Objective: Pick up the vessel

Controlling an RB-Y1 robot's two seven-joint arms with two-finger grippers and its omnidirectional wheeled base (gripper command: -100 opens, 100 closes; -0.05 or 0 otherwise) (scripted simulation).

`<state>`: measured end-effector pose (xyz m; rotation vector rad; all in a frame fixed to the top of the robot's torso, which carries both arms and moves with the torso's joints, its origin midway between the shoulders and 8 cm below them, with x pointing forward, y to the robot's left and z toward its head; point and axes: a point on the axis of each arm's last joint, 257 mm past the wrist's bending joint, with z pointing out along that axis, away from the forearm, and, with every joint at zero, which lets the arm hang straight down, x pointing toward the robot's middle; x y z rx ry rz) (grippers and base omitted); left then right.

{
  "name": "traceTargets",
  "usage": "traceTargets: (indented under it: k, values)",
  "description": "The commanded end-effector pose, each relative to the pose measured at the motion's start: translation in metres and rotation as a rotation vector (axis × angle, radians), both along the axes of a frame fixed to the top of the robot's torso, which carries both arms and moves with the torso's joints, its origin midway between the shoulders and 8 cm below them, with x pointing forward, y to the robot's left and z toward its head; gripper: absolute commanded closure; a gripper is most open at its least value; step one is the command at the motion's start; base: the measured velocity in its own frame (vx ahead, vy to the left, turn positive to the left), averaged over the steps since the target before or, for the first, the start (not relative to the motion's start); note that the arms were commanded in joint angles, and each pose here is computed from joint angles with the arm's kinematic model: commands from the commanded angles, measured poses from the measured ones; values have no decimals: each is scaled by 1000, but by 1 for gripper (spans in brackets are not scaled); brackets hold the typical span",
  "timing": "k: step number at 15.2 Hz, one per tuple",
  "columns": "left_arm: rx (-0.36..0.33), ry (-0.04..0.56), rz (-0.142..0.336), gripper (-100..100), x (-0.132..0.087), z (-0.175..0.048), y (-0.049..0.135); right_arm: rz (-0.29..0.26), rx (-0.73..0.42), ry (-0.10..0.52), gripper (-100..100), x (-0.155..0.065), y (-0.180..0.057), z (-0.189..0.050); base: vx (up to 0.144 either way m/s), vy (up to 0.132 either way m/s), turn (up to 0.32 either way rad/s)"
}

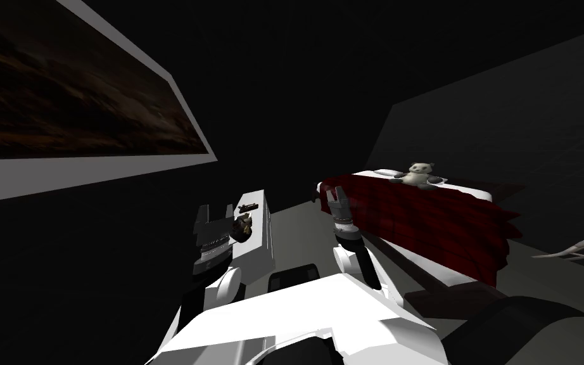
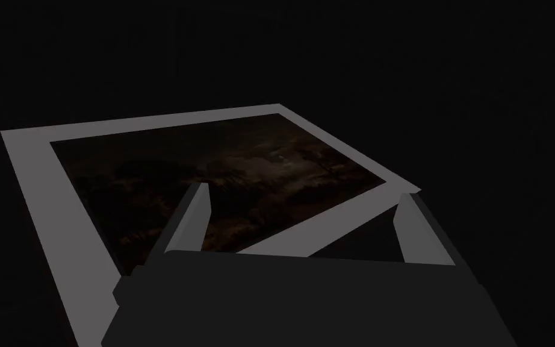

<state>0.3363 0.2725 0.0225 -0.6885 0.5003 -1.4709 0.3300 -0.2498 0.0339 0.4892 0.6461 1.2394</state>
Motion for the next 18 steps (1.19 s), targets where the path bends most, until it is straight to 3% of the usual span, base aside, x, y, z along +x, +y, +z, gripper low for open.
traceTargets:
  k: [1, 2, 8, 9, 10, 11, 12, 13, 16, 17, 18]
  values:
    - [31, 7, -30, -100, 2, -2, -7, 0, 0, 0, 0, 0, 0, 0, 0, 0, 0]
    - [31, 7, -30, -100, 2, -2, -7, 0, 0, 0, 0, 0, 0, 0, 0, 0, 0]
    - [115, 37, -151, -100, 12, -17, -33, 0, 0, 0, 0, 0, 0, 0, 1, -4, -1]
    - [120, 38, -154, -100, 12, -17, -34, 0, 0, 0, 0, 0, 0, 0, 2, -6, 0]
    - [138, 48, -191, -100, 15, -23, -41, 0, 0, 0, 0, 0, 0, 0, 2, -7, -1]
    - [142, 49, -193, -100, 15, -23, -42, 0, 0, 0, 0, 0, 0, 0, 2, -6, -1]
    - [160, 60, -232, -100, 18, -29, -50, 0, 0, 0, 0, 0, 0, 0, 2, -7, -2]
    - [165, 61, -234, -100, 18, -30, -50, 0, 0, 0, 0, 0, 0, 0, 3, -7, -3]
    - [199, 89, -316, -100, 23, -46, -66, 0, 0, 0, 0, 0, 0, 0, 2, -8, -1]
    - [210, 92, -321, -100, 23, -46, -67, 0, 0, 0, 0, 0, 0, 0, 2, -9, -3]
    - [218, 106, -360, -100, 25, -55, -74, 0, 0, 0, 0, 0, 0, 0, 3, -9, -1]
